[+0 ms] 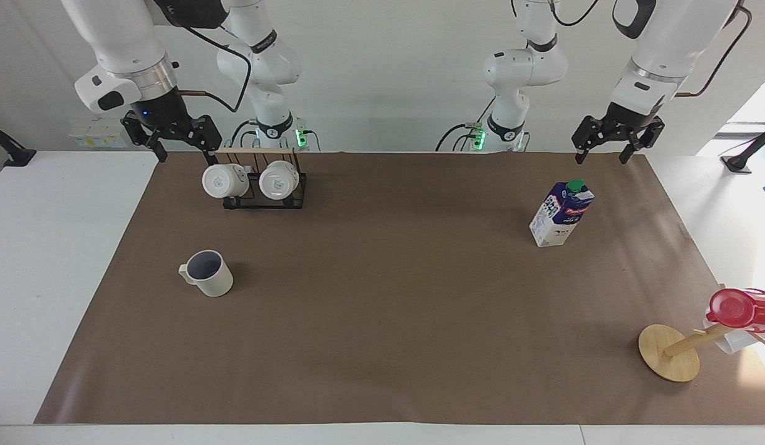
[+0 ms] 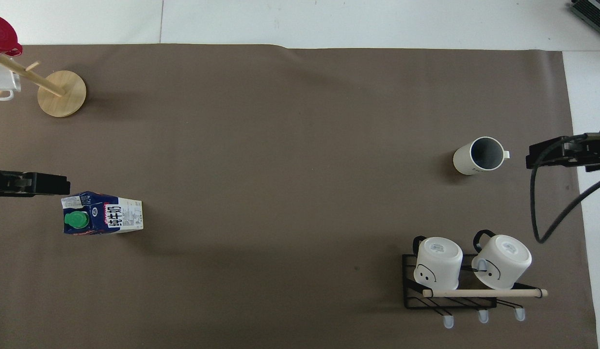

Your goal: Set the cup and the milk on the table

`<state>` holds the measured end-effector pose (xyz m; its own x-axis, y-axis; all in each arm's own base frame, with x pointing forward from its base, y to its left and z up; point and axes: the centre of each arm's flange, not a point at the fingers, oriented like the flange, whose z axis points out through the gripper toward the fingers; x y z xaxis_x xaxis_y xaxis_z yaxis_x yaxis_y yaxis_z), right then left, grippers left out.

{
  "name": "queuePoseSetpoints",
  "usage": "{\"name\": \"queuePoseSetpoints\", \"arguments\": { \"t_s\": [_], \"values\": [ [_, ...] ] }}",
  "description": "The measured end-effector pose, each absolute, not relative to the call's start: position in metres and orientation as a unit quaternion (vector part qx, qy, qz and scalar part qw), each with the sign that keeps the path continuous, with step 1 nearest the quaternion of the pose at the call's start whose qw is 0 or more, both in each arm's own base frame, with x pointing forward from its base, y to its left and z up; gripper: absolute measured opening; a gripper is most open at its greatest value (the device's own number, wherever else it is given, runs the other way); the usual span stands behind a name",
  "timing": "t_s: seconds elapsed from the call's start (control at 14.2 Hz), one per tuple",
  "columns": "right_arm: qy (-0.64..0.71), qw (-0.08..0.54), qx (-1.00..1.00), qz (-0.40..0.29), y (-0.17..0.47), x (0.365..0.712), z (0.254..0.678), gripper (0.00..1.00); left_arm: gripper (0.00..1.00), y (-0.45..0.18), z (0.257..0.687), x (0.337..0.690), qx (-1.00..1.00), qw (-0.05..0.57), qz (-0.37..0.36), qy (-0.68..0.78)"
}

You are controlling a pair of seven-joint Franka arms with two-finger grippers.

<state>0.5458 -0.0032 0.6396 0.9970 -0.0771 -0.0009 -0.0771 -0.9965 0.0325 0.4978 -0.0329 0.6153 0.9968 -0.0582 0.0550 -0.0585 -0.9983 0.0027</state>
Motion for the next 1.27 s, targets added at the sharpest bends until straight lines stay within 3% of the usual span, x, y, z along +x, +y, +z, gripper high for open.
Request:
{"name": "queuePoseSetpoints", "arguments": {
  "t_s": [1.27],
  "values": [
    [-0.039, 0.016, 0.999, 0.006, -0.0042, 0.5483, 0.6376, 1.00, 1.00, -0.0304, 0.6154, 0.4976, 0.999, 0.002, 0.026, -0.027]
  ]
}}
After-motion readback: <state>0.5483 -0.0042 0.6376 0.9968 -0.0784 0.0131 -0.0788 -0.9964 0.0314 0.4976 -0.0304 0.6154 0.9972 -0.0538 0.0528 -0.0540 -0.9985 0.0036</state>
